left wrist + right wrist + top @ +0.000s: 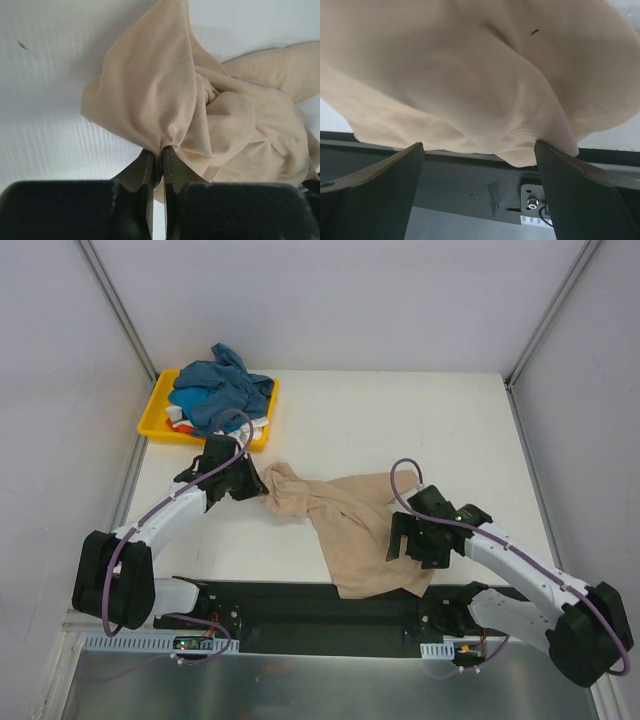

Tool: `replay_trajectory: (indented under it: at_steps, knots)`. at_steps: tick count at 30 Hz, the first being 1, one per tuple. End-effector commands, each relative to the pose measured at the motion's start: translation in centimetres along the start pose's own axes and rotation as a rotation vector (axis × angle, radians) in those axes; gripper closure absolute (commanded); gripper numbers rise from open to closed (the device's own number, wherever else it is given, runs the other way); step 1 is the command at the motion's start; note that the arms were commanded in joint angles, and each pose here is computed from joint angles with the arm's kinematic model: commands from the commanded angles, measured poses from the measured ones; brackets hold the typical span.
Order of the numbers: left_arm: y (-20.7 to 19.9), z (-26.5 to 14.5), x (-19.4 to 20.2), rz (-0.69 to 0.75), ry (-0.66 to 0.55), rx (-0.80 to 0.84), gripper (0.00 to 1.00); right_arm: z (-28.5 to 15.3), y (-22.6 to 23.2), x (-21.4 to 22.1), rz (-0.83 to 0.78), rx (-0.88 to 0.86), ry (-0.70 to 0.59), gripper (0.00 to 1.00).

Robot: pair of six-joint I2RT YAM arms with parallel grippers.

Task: Fold and stack the t-shirts
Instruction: Flatten out the tshirt

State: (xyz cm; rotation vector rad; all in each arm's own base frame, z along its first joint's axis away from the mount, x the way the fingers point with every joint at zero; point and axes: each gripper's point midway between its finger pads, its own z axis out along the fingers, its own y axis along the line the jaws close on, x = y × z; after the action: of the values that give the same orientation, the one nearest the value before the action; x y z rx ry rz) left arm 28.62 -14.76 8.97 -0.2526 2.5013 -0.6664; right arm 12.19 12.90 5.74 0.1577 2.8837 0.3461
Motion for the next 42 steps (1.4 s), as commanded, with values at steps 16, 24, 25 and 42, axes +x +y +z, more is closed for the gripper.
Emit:
replay_trajectory:
  at_steps: [16,24,25,42]
  knots:
    - [-1.5,-0.2,-1.8,-0.041,-0.041,0.058,1.00,6.0,2.3,-29.1,0.059,0.195,-0.289,0.02]
    - [-1.4,-0.9,-0.6,-0.037,-0.038,0.082,1.00,0.6,0.2,-22.8,0.023,0.212,-0.310,0.03]
    - [-1.3,-0.9,-0.2,-0.038,-0.029,0.086,1.00,0.1,0.3,-21.3,0.029,0.187,-0.292,0.03]
    - [-1.3,-0.3,0.6,-0.070,0.016,0.095,1.00,7.8,-0.2,-23.2,0.060,0.268,-0.172,0.18]
